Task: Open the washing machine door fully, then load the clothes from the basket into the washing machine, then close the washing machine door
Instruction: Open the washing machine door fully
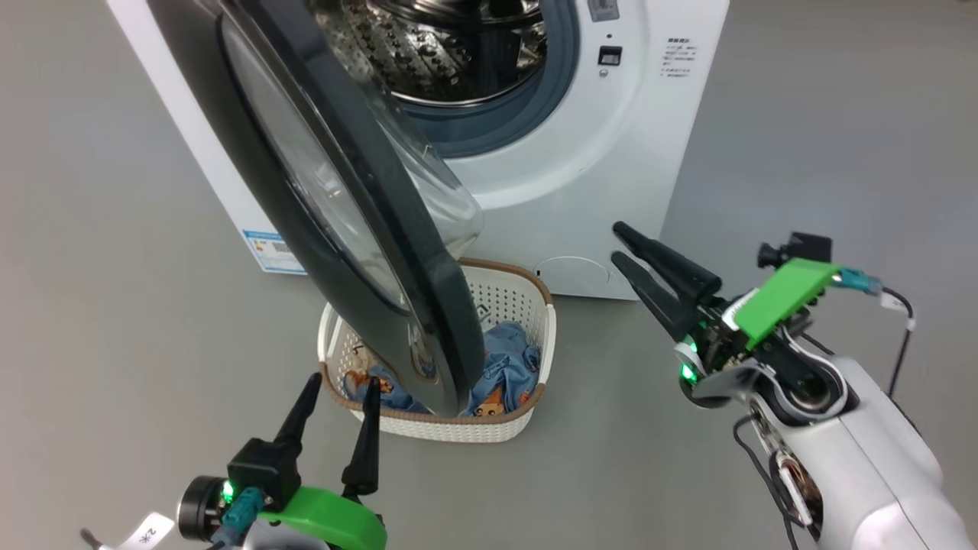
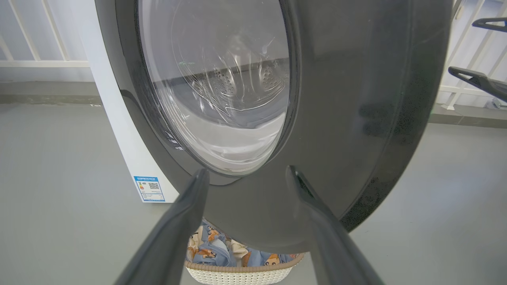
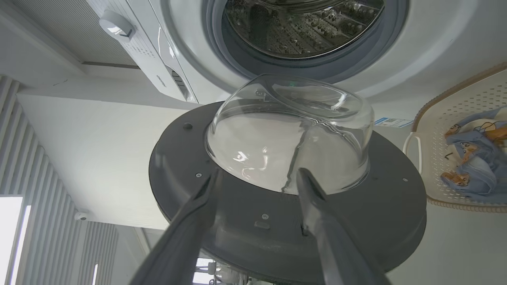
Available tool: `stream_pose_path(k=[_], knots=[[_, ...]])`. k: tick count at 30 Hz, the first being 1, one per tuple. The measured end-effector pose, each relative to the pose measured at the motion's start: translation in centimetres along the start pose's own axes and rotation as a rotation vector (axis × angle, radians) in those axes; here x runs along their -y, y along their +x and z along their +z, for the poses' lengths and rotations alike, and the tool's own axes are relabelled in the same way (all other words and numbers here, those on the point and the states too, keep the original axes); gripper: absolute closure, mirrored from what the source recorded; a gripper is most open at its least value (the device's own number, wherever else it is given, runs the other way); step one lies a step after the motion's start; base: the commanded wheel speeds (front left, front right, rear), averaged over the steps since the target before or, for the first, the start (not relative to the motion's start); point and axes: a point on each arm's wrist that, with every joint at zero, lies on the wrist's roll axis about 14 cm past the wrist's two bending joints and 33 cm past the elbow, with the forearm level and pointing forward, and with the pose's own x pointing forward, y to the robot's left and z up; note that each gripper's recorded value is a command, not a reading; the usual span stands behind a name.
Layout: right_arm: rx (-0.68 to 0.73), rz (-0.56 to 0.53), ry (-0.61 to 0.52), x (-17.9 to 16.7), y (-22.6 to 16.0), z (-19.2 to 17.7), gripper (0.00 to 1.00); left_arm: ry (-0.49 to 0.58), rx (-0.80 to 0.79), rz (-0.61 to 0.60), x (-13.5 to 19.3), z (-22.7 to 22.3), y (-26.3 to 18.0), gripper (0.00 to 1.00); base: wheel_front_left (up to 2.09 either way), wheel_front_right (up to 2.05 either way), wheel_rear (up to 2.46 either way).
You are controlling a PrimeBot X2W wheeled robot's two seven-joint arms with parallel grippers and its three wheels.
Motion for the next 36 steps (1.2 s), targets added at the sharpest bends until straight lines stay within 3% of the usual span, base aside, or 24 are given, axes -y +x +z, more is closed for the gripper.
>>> stream_pose_path(k=[7,15,16,21,27,36], knots=[[0.188,-0.018,-0.101,0.2,-3.2,2.4,0.0,0.007,0.012,-0.028,0.6,0.4,0.2,0.0,0.0,0.0,0.0],[0.412,-0.1,-0.464,0.5,-7.0,4.9,0.0,0.011,0.025,-0.031,0.6,0.8,0.2,0.0,0.0,0.0,0.0],[0.46,-0.122,-0.568,0.6,-7.9,5.5,0.0,0.017,0.023,-0.032,0.7,0.7,0.1,0.0,0.0,0.0,0.0],[0.539,-0.188,-0.873,0.7,-10.6,7.2,0.0,0.017,0.018,-0.038,0.7,0.5,-0.3,0.0,0.0,0.0,0.0],[0.656,-0.284,-1.187,-1.1,-14.1,10.5,0.0,0.017,0.008,-0.038,0.8,0.1,-0.7,0.0,0.0,0.0,0.0],[0.708,-0.378,-1.455,-1.6,-16.6,8.7,0.0,0.016,-0.001,-0.045,0.9,-0.2,-1.0,0.0,0.0,0.0,0.0]])
